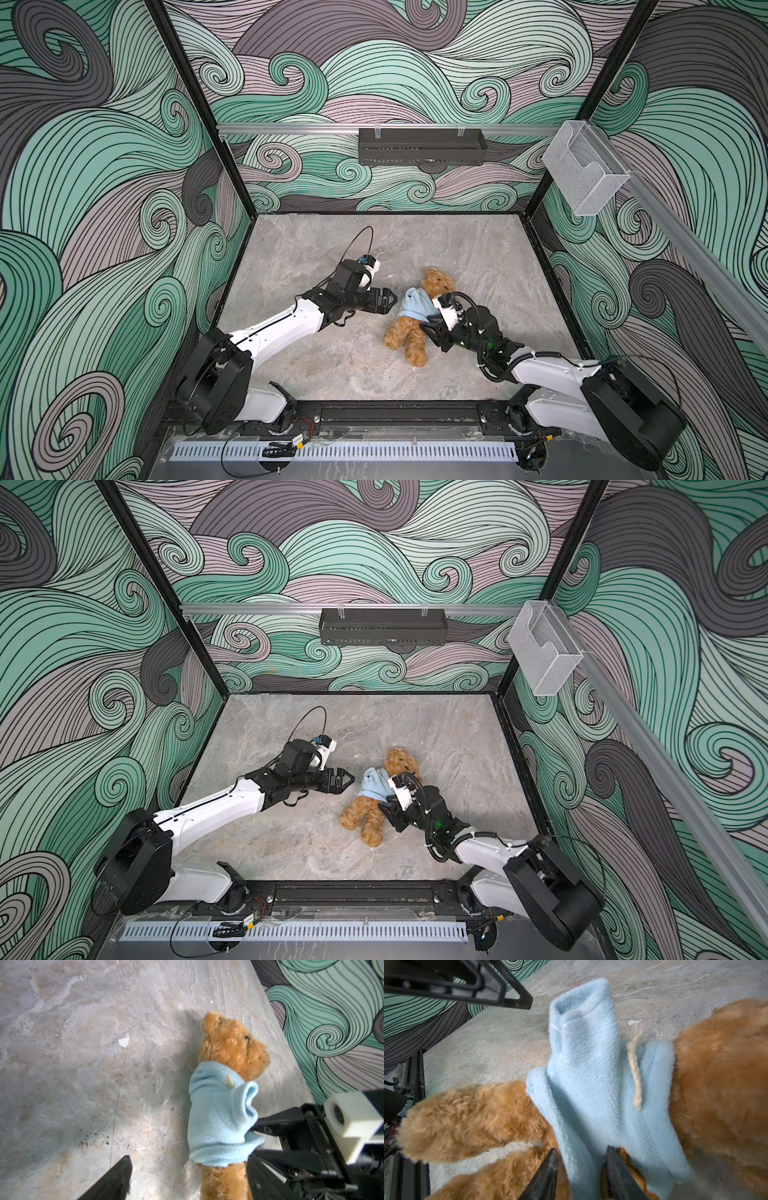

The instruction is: Dress the teddy bear

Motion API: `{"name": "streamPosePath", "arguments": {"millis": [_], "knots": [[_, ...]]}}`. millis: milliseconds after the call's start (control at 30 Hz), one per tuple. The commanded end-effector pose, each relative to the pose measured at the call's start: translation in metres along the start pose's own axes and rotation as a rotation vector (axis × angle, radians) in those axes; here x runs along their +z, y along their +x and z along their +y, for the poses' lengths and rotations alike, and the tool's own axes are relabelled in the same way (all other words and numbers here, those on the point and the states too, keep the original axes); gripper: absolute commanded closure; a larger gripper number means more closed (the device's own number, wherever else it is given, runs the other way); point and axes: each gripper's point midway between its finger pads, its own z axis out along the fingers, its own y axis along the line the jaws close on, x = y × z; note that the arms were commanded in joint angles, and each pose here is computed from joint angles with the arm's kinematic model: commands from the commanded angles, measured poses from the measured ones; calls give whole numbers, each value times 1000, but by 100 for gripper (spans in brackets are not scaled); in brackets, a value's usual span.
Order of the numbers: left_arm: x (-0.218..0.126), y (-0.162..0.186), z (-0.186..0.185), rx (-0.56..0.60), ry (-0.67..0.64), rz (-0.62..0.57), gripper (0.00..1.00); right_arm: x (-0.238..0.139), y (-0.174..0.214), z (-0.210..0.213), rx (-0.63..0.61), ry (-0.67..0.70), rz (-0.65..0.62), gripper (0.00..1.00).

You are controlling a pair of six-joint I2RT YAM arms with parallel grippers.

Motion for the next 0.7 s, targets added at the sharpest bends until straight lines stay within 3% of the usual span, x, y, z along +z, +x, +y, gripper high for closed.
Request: {"name": "streamPosePath", "arguments": {"millis": [0,133,233,367,467,667], "knots": [[13,-2,-25,-4,120,104,17,-12,-5,6,26,-9,9,52],[25,5,-28,-26,143,131,33,-31,-32,11,42,5,-70,44],[27,10,-21,-45,121,120,39,-33,-41,9,93,25,-88,43],[36,19,-27,-96,181,142,38,-21,-35,-15,244,136,-40,48],[48,30,-38,-137,226,179,36,-10,-24,-37,360,217,8,61],[55,48,-87,-118,388,211,36,19,-35,-73,365,280,48,67]]}}
